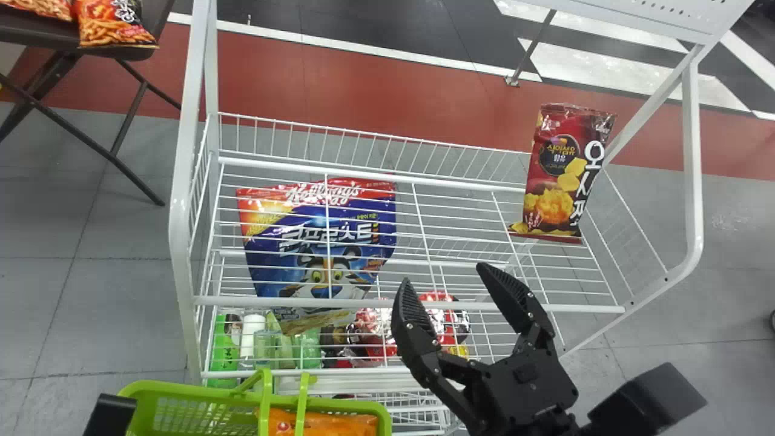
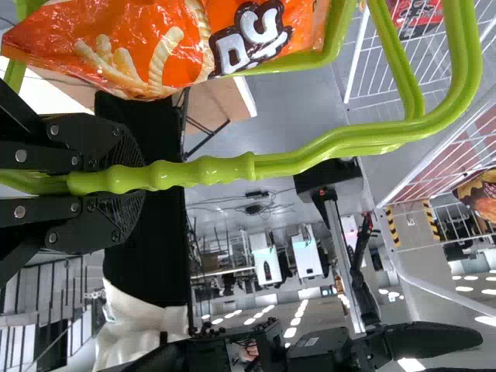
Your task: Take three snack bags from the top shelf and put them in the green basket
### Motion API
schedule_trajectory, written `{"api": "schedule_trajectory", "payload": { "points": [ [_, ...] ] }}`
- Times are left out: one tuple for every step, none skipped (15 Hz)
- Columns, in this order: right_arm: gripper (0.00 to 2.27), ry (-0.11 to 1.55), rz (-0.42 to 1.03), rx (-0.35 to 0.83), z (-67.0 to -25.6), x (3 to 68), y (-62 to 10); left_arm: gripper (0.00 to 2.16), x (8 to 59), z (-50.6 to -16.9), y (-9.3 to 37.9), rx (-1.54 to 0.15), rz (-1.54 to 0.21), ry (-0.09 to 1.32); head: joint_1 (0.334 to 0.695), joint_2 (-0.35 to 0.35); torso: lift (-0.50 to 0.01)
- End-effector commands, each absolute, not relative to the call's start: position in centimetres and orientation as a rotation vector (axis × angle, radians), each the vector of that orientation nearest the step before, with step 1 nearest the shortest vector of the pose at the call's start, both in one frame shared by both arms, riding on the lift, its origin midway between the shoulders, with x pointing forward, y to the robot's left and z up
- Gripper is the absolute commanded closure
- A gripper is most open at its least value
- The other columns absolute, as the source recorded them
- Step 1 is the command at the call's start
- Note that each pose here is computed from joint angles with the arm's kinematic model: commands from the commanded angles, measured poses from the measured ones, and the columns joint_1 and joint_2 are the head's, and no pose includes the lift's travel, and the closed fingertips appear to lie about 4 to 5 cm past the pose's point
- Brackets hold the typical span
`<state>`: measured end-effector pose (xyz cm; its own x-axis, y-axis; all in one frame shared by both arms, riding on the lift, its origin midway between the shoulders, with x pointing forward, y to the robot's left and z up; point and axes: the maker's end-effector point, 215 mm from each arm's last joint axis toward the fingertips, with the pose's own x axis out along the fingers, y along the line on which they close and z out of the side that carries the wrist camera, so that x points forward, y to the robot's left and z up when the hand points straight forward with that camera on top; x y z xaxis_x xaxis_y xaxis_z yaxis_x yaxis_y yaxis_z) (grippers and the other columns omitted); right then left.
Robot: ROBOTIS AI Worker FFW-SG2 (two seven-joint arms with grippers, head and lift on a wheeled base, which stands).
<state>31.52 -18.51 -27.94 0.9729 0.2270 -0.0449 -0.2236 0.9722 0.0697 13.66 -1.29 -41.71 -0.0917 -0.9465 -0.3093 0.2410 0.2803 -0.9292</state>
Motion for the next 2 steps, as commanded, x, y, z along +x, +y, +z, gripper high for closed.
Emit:
{"api": "schedule_trajectory", "payload": {
  "points": [
    [0.08,0.053,0.226,0.065,-27.97,31.55,-18.58,1.55,13.67,-41.71,-1.23,-0.760,-1.171,1.261,0.695,-0.350,-0.028],
    [0.08,0.054,0.226,0.065,-28.05,31.54,-18.59,1.55,13.71,-41.71,-1.23,-0.763,-1.170,1.261,0.695,-0.350,-0.028]
  ]
}}
